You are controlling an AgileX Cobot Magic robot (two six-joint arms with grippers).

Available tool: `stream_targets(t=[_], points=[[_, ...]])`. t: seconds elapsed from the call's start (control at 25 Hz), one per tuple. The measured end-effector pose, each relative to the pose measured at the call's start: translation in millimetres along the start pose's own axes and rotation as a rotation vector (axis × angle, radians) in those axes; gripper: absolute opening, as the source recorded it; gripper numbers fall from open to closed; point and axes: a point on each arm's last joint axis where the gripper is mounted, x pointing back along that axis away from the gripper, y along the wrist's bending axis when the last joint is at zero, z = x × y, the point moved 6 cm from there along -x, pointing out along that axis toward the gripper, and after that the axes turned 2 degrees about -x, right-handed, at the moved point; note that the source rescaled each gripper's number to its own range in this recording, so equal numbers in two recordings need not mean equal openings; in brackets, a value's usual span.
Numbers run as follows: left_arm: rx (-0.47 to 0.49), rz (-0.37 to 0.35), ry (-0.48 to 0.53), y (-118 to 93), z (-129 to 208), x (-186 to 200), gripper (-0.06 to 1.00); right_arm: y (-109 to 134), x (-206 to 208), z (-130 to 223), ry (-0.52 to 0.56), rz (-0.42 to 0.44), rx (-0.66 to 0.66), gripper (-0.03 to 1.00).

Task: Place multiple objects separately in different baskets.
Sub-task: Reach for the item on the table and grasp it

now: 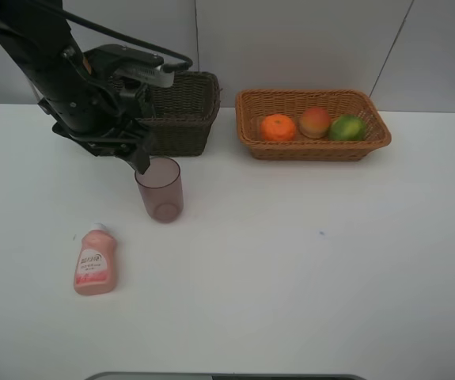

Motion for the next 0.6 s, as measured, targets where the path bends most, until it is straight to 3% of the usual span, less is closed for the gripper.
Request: stream_targets(t=[0.44,0.6], points=[[0.012,0.008,-0.047,-1,-11,-21,0.98,0,0,0,0.000,0.000,0.000,1.00],[0.020,0.017,-0.022,-2,-10,-34,0.98,0,0,0,0.000,0.000,0.000,1.00]])
